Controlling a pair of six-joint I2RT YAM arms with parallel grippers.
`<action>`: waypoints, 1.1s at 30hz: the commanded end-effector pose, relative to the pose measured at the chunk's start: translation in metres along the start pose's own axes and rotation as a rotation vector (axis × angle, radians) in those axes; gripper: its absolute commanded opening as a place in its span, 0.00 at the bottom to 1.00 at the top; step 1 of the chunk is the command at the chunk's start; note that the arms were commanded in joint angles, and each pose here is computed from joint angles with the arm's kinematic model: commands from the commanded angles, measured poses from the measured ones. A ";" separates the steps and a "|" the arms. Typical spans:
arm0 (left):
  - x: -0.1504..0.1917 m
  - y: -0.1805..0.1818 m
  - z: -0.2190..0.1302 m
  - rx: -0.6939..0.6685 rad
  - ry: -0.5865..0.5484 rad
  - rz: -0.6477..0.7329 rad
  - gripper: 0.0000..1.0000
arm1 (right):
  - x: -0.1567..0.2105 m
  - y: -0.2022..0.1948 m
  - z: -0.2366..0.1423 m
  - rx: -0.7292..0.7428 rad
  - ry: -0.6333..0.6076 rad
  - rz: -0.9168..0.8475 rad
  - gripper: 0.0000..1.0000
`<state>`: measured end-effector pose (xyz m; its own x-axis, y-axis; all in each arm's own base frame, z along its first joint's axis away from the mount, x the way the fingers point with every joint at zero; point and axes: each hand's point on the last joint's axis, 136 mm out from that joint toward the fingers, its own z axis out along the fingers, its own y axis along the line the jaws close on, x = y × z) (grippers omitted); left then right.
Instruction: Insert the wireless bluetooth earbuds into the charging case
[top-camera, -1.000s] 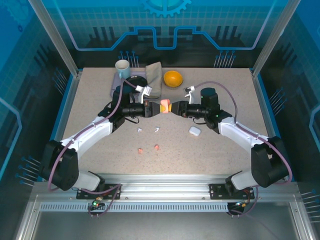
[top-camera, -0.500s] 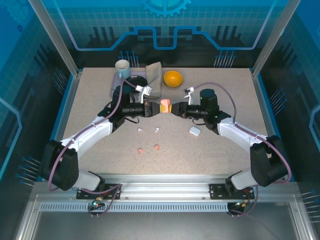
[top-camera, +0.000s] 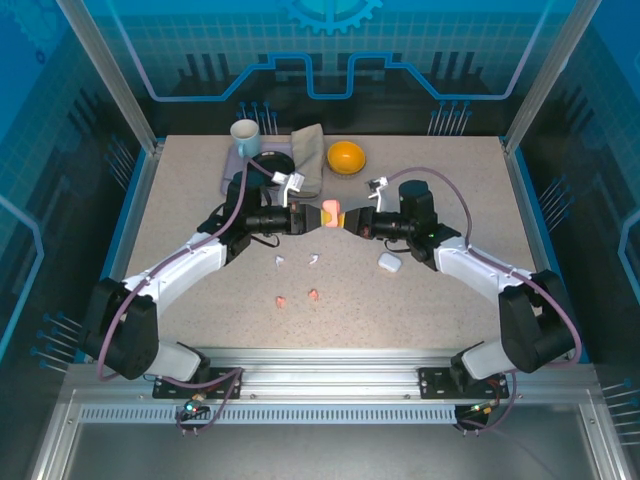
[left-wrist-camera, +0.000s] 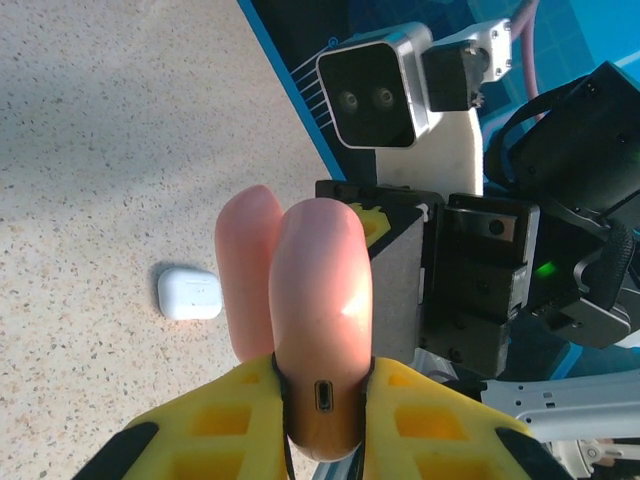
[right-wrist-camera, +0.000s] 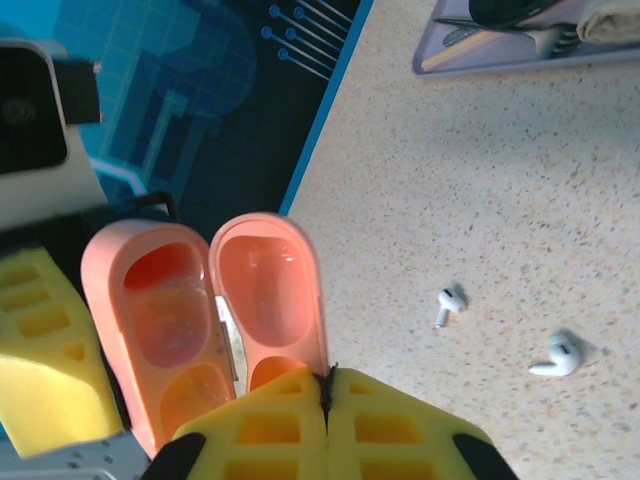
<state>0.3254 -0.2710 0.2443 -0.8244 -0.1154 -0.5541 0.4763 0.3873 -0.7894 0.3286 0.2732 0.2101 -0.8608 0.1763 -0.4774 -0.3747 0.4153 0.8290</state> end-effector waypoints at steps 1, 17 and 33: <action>-0.008 -0.009 0.001 0.022 -0.008 0.026 0.07 | -0.011 0.016 0.001 -0.025 0.000 -0.043 0.00; -0.037 -0.020 -0.033 -0.073 0.041 0.169 0.90 | -0.029 -0.008 -0.048 0.281 0.196 -0.312 0.00; 0.005 -0.009 -0.021 0.119 0.479 0.031 0.88 | 0.016 0.003 -0.028 0.470 0.557 -0.764 0.00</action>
<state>0.3380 -0.2571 0.2444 -0.8424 0.2952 -0.4508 0.5352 0.3608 -0.7638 0.3067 0.2649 0.2168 -0.5659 -0.5897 -0.5762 -0.7957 0.5738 0.1941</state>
